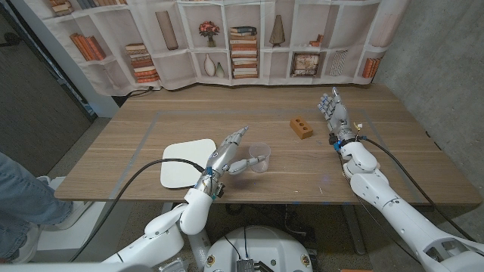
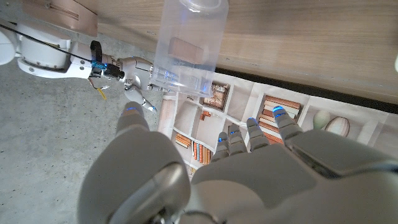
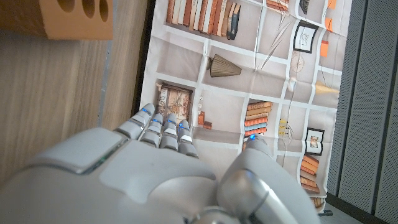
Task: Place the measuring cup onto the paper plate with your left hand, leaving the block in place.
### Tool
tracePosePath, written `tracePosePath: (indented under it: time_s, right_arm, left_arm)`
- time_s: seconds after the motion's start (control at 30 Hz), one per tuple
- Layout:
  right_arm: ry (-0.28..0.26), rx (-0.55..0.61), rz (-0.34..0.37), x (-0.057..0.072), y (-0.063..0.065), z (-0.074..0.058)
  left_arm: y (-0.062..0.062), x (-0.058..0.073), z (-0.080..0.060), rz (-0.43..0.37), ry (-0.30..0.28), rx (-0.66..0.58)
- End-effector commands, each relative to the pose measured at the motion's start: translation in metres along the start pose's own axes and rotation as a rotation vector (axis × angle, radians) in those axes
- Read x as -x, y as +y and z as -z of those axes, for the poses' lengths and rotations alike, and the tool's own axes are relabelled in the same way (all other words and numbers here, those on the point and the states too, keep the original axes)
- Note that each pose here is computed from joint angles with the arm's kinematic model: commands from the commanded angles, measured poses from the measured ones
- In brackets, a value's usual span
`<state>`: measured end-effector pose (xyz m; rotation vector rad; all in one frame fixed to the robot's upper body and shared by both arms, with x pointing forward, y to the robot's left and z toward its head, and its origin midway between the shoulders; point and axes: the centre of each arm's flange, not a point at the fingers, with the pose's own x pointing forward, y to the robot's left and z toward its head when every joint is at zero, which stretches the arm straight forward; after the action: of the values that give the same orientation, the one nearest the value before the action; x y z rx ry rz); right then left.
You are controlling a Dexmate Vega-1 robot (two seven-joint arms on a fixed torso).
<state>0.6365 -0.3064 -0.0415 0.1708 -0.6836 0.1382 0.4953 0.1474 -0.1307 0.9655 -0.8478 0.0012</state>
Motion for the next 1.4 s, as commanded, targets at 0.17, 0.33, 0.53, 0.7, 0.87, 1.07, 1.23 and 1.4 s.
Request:
tracePosePath:
  time_s: [0.17, 0.33, 0.53, 0.7, 0.87, 1.07, 1.23, 1.4]
  right_arm:
    - [-0.004, -0.006, 0.008, 0.002, -0.006, 0.000]
    - [-0.003, -0.007, 0.007, 0.003, -0.006, 0.001]
    - [0.002, -0.025, 0.013, 0.005, -0.008, 0.004]
    - [-0.003, -0.037, 0.004, 0.005, -0.007, 0.005]
    - [-0.002, -0.037, 0.005, 0.003, -0.008, 0.005]
    - [0.000, -0.038, 0.005, 0.003, -0.009, 0.007]
    - [0.000, -0.035, 0.004, 0.004, -0.010, 0.008]
    - [0.001, -0.037, 0.010, 0.005, -0.012, 0.009]
  left_arm:
    - [-0.007, -0.006, -0.006, -0.003, 0.005, -0.061]
    - [-0.009, -0.008, -0.009, -0.002, 0.004, -0.070]
    - [-0.011, -0.010, -0.011, -0.006, 0.004, -0.080]
    - [-0.014, -0.011, -0.012, -0.001, 0.005, -0.087]
    - [-0.015, -0.012, -0.013, 0.002, 0.007, -0.099]
    - [-0.016, -0.015, -0.015, 0.002, 0.012, -0.141]
    - [-0.020, -0.018, -0.015, 0.012, 0.015, -0.160]
    - [-0.024, -0.022, -0.014, 0.025, 0.013, -0.162]
